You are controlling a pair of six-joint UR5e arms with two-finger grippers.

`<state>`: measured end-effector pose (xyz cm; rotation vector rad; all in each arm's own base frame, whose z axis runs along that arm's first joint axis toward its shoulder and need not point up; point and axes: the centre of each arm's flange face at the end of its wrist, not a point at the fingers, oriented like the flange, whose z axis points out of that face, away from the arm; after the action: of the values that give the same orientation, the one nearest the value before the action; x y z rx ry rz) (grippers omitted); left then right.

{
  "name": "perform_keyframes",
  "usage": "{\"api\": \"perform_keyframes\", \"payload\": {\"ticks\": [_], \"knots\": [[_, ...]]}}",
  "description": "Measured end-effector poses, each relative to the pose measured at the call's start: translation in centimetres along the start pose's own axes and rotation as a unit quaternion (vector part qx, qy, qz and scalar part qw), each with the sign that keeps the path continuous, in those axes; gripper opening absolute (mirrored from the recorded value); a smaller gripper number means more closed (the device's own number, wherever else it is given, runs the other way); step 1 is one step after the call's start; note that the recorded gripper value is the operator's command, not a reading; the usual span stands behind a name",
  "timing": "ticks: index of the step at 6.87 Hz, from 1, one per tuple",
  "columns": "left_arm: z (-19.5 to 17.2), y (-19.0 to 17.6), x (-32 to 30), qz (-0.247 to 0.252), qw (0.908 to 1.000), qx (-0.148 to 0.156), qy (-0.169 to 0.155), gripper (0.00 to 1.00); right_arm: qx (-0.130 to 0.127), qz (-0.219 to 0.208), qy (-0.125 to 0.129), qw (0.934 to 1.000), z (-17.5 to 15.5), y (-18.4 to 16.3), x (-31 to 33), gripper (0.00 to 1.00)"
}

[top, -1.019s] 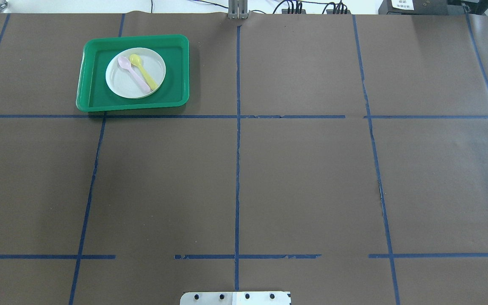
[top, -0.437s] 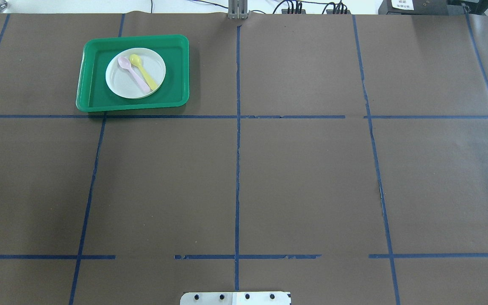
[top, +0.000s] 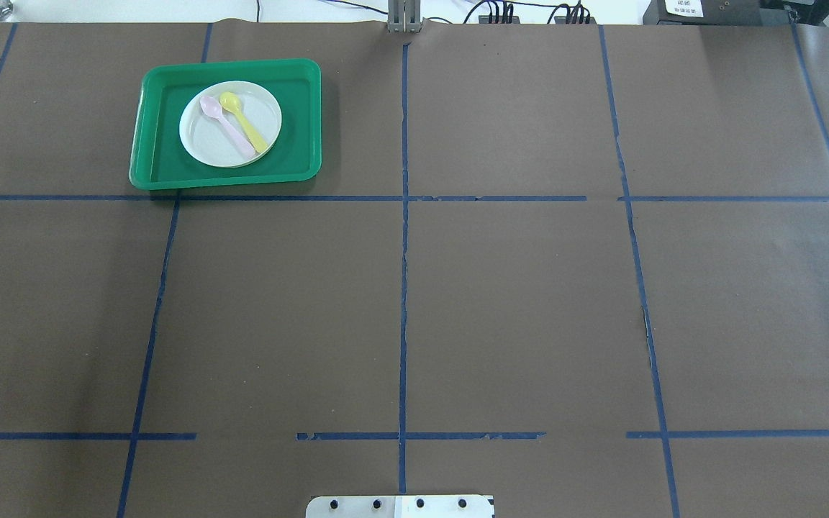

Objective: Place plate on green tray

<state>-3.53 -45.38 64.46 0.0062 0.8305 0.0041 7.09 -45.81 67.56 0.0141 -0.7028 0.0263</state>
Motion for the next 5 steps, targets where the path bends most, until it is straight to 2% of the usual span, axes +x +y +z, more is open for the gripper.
{"api": "perform_keyframes", "payload": {"ticks": [3, 5], "knots": [[-0.8, 0.3, -1.3, -0.019, 0.9995, -0.001, -0.026, 1.00, 0.000, 0.000, 0.000, 1.0000, 0.0, 0.0, 0.0, 1.00], [-1.1, 0.8, -2.0, -0.006, 0.9996, 0.001, -0.029, 1.00, 0.000, 0.000, 0.000, 1.0000, 0.0, 0.0, 0.0, 1.00]]}}
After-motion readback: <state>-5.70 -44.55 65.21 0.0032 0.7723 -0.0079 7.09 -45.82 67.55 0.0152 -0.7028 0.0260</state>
